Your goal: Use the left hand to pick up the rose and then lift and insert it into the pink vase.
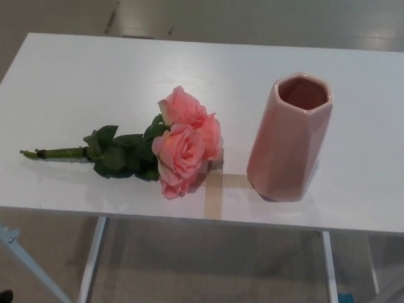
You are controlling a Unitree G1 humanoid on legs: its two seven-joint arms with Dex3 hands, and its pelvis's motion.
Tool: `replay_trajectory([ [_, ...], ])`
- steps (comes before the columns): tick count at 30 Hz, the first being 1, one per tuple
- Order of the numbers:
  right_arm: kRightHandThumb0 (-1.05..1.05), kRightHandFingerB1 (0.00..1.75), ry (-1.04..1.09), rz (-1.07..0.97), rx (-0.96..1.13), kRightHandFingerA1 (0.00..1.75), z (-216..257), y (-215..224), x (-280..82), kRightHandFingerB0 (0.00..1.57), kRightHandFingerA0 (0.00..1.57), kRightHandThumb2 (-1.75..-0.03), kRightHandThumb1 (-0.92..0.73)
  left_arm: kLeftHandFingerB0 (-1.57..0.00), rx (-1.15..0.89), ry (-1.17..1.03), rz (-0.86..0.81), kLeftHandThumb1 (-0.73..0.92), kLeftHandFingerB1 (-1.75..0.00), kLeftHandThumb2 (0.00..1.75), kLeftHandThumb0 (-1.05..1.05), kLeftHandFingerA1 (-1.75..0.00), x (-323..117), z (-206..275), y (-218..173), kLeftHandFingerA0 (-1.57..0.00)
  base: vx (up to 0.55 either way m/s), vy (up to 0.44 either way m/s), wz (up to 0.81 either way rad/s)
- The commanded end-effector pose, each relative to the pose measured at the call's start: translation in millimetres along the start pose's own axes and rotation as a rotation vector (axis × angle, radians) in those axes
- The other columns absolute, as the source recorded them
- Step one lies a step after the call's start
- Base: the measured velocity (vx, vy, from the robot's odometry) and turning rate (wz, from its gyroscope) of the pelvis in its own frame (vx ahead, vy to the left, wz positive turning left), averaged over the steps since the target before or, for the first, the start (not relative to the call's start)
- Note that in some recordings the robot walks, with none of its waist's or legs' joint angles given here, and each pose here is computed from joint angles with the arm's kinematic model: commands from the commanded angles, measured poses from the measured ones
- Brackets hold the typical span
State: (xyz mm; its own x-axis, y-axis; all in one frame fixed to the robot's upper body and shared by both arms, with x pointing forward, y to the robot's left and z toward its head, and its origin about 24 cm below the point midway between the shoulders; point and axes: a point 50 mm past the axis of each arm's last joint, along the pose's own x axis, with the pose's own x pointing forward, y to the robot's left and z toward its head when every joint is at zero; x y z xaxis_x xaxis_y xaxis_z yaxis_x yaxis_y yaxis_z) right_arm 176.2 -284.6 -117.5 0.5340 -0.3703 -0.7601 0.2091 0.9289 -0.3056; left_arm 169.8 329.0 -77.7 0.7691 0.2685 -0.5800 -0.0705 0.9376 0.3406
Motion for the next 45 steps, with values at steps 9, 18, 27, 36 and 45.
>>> replay_trajectory([
  [9, -0.34, 0.44, 0.005, -0.009, -0.034, 0.49, -1.3, -4.6, 0.0, 0.54, 0.65, -0.60, -0.71, -0.41, 0.165, -0.401, -1.055, 0.39, -0.35, 0.52, -0.45, -0.42, -105.5, 74.1, -0.3, -0.50, 0.00, 0.000, 0.00],
  [18, -0.34, 0.45, 0.002, -0.011, -0.010, 0.50, -1.5, -3.1, -0.1, 0.55, 0.66, -0.60, -0.71, -0.33, 0.217, -0.725, -1.295, 0.37, -0.40, 0.65, -0.56, -0.47, -166.7, 149.0, -9.9, -0.37, 0.00, 0.000, 0.00],
  [27, -0.35, 0.45, 0.004, -0.012, -0.015, 0.50, 0.0, -3.3, 0.2, 0.54, 0.65, -0.60, -0.71, -0.32, 0.216, -0.844, -1.330, 0.43, -0.32, 0.54, -0.55, -0.40, -189.1, 175.6, -8.5, -0.37, 0.00, 0.000, 0.00],
  [36, -0.34, 0.44, -0.018, -0.003, 0.002, 0.50, 7.1, -4.6, 1.2, 0.54, 0.66, -0.60, -0.71, -0.31, 0.293, -1.105, -1.202, 0.38, -0.43, 0.71, -0.56, -0.48, -227.0, 218.3, -5.5, -0.35, 0.00, 0.000, 0.00],
  [45, -0.34, 0.44, -0.023, -0.004, -0.001, 0.50, 11.7, -4.8, 1.9, 0.53, 0.66, -0.60, -0.70, -0.42, 0.215, -1.287, -0.975, 0.43, -0.37, 0.53, -0.39, -0.43, -232.7, 240.4, -9.0, -0.47, 0.00, 0.000, 0.00],
])
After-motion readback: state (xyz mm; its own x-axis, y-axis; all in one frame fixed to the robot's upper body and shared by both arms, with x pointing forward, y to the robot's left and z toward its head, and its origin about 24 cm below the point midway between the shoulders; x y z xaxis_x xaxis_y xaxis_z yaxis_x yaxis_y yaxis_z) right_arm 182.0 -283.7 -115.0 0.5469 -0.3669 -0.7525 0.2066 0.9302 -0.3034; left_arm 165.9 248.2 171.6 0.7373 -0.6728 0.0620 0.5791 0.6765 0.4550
